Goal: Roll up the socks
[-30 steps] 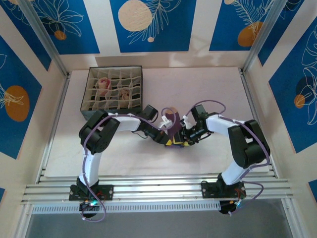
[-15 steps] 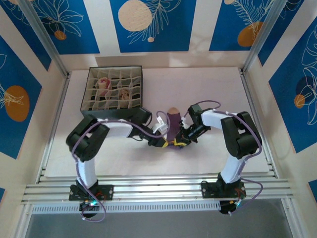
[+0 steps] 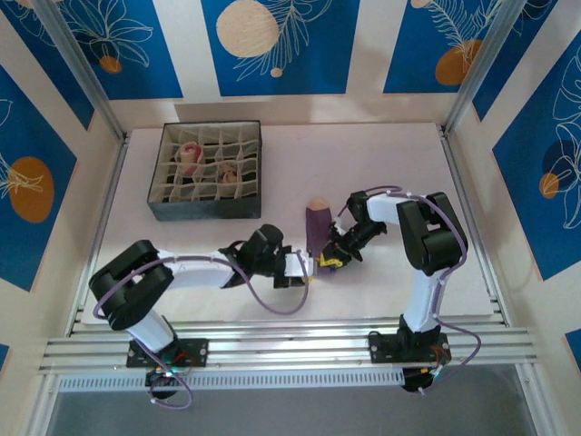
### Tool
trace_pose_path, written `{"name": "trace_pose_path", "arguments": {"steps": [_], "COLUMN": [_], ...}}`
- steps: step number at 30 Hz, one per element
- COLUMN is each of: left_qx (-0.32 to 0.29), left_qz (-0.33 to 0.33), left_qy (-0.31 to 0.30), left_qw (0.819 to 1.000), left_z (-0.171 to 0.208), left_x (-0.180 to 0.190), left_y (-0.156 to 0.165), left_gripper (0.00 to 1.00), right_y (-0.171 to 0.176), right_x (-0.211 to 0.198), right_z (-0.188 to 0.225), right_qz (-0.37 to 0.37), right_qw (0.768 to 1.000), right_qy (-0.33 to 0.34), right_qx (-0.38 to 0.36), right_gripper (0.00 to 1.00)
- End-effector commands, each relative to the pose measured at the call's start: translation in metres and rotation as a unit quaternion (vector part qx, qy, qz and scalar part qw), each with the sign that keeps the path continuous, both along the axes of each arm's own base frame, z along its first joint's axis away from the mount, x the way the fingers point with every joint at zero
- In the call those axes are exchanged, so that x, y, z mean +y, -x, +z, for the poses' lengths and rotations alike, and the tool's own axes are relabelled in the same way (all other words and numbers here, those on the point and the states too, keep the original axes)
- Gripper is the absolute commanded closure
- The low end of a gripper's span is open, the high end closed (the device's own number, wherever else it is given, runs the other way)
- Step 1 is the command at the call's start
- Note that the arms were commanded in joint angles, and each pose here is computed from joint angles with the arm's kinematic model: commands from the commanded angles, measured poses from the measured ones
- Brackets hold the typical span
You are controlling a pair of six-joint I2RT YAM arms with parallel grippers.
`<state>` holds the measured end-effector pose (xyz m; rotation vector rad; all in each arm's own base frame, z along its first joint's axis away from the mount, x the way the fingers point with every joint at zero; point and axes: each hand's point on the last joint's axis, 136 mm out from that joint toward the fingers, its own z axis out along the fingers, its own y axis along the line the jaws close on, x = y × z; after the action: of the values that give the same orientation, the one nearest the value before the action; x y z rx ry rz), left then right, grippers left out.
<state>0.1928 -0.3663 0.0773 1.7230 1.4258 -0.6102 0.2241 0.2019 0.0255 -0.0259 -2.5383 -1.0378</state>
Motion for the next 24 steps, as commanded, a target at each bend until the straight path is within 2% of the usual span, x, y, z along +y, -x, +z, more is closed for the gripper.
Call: {"name": "trace_pose_path", "arguments": {"steps": [1, 6, 10, 19, 21, 24], "left_qx": [-0.134, -0.169, -0.177, -0.191, -0.179, -0.134], "left_qz": [0.009, -0.012, -0.027, -0.014, -0.012, -0.034], "left_qy": [-0.03, -0.059, -0.083, -0.115, -0.127, -0.149], "left_qw": [0.991, 0.984, 0.98, 0.975, 0.975, 0.979], "left_z": [-0.002, -0.018, -0.034, -0.059, -0.065, -0.075], "left_x": [-0.002, -0.013, -0.019, -0.018, -0.017, -0.013], "left_y": [-0.024, -0.022, -0.023, -0.032, -0.032, -0.022], "left_gripper": [0.66, 0.61, 0.61, 0.59, 0.65, 0.99], "right_y": [0.017, 0.016, 0.017, 0.023, 0.025, 0.022], "right_x": [-0.01, -0.008, -0.006, -0.003, 0.0, 0.002], "right_z": [-0.013, -0.011, -0.009, -0.008, -0.007, -0.004], "right_qz": [0.019, 0.02, 0.022, 0.037, 0.047, 0.054], "right_qw": [0.999, 0.999, 0.999, 0.998, 0.998, 0.998], "right_qy": [0.034, 0.029, 0.025, 0.017, 0.014, 0.016], "right_qx": [0.036, 0.04, 0.043, 0.05, 0.049, 0.037], "right_gripper": [1.0, 1.0, 1.0, 0.95, 0.92, 0.8]}}
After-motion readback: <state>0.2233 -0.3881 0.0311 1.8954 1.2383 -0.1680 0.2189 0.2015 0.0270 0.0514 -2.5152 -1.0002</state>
